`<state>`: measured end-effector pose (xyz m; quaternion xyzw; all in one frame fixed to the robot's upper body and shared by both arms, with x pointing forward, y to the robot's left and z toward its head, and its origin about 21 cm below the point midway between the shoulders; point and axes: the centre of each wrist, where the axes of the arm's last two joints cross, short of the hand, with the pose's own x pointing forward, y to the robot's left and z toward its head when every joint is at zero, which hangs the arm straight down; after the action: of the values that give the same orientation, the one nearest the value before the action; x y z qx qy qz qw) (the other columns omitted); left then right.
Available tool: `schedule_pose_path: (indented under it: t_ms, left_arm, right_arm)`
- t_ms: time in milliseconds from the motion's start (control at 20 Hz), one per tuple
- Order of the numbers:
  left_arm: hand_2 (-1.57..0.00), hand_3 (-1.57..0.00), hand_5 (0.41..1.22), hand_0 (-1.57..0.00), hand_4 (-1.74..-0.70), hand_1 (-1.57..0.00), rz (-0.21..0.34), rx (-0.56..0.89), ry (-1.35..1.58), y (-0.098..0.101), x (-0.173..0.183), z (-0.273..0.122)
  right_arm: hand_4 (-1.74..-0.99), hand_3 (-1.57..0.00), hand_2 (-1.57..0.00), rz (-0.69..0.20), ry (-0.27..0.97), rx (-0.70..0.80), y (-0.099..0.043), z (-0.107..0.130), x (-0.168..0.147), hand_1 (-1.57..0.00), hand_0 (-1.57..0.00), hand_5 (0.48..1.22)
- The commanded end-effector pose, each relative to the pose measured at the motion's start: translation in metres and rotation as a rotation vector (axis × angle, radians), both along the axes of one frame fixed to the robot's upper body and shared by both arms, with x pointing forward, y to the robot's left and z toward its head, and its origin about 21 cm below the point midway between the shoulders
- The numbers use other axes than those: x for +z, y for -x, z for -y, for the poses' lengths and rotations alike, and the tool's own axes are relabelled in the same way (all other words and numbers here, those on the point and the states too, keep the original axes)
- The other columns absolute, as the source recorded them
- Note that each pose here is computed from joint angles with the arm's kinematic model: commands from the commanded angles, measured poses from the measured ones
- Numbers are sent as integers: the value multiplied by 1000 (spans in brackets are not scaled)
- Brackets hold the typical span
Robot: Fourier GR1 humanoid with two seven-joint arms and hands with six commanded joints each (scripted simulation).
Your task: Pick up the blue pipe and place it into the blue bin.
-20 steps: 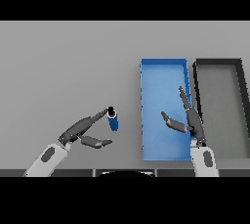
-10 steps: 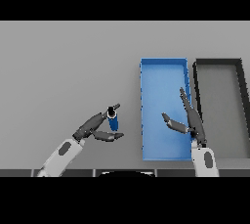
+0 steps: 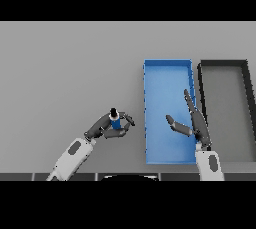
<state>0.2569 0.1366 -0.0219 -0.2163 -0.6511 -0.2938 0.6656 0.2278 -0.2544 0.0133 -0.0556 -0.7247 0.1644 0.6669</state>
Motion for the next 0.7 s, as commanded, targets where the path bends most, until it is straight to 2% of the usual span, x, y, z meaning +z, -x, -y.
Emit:
schedule_pose_path:
  t_ms: [0,50,100,200,250,400,500,650]
  left_arm:
    - [-936,-914,941,-648,-1450,-828,4,3,1,3,0,4]
    - [-1063,-1015,997,-833,-1505,-976,21,-4,5,5,-3,5]
    - [-1164,-1112,1042,-981,-1551,-1095,14,-3,0,5,-1,8]
    - [-1311,-1258,1106,-1193,-1617,-1266,30,-16,4,8,-1,12]
    - [-1363,-1320,1129,-1269,-1586,-1327,49,-23,1,10,-3,11]
    - [-1464,-1443,1174,-1416,-1525,-1446,74,-27,-11,13,-3,19]
    - [-1503,-1489,1191,-1472,-1502,-1491,93,-25,-1,12,-1,20]
    - [-1536,-1529,1206,-1520,-1485,-1530,168,-33,105,15,14,29]
  right_arm:
    - [-1189,1,1,11,1,2,1,1,2,1,1,562]
    - [-1184,1,1,4,5,-9,0,1,1,1,1,562]
    - [-1182,1,1,13,9,-6,2,2,1,1,1,562]
    - [-1178,1,1,18,9,-2,3,3,2,1,1,561]
    - [-1176,1,1,13,12,-4,2,5,2,1,1,560]
    - [-1174,1,1,0,15,-4,-2,5,1,1,1,558]
    - [-1166,1,1,7,14,2,1,2,1,1,1,556]
    - [-1154,1,1,-4,25,-2,0,2,-1,1,1,550]
